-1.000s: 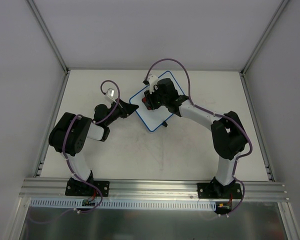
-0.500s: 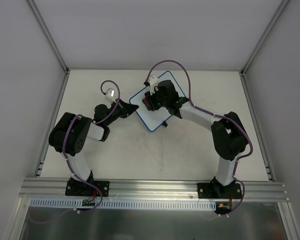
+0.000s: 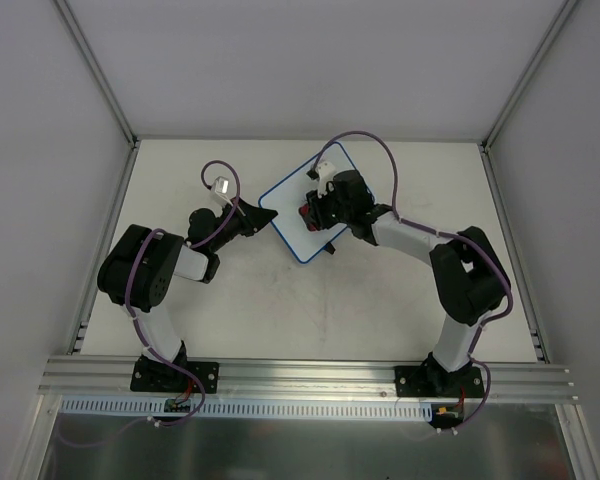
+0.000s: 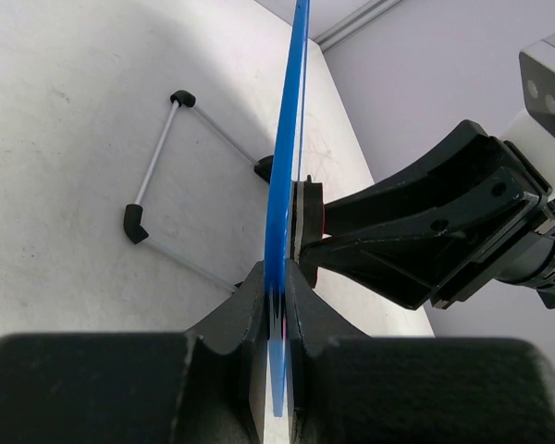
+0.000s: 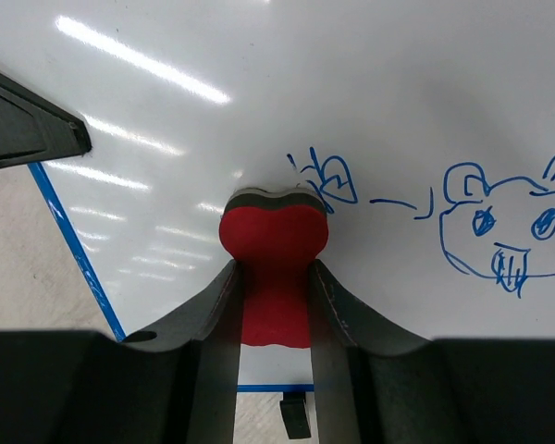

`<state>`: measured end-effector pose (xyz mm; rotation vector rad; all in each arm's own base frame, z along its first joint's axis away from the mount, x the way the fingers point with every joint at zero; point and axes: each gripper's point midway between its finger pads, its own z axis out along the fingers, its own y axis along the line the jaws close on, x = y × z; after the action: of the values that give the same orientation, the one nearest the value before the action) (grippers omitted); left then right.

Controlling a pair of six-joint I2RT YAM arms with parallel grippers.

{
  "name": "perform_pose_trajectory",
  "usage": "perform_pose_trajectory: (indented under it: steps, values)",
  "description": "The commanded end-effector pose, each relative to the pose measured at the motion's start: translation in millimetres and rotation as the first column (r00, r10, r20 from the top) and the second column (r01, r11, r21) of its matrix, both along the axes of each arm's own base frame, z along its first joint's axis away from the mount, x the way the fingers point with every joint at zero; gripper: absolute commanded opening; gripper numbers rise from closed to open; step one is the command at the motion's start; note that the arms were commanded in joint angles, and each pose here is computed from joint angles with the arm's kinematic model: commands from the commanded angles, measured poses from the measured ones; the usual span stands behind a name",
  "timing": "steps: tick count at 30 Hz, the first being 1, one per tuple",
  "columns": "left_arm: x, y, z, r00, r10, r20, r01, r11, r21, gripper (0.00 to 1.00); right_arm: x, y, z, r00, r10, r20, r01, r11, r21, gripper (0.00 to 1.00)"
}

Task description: Erase the whiteboard

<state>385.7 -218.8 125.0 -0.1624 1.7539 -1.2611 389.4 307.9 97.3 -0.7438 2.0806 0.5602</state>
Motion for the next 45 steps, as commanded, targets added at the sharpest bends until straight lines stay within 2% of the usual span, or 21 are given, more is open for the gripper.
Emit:
perform_pose_trajectory:
  steps: [1,10,18,22,35,45]
  values:
    - [-5,-7,20,0.991,-0.035,0.133,0.035,0.999,0.002,0.0,-47,-51,-97,0.958,-0.103,-0.267,0.045,0.976,-0.214,0.0]
    - [-4,-6,21,0.99,-0.033,0.136,0.033,0.999,0.0,0.0,-64,-58,-113,0.939,-0.131,-0.317,0.073,0.98,-0.187,0.0]
    - [-4,-7,21,0.99,-0.039,0.135,0.039,0.999,0.0,0.0,-64,-56,-107,0.948,-0.136,-0.288,0.089,0.981,-0.171,0.0]
    - [-4,-7,21,0.99,-0.039,0.134,0.039,0.999,0.0,0.0,-37,-35,-78,0.964,-0.113,-0.24,0.081,0.987,-0.14,0.0]
    - [-6,-8,22,0.989,-0.045,0.138,0.045,0.999,0.003,0.0,5,13,-20,0.984,-0.016,-0.177,-0.007,0.991,-0.132,0.0]
    - [-5,-11,22,0.989,-0.053,0.14,0.052,0.999,0.009,0.0,37,42,37,0.998,-0.017,-0.059,0.012,0.997,-0.078,0.0]
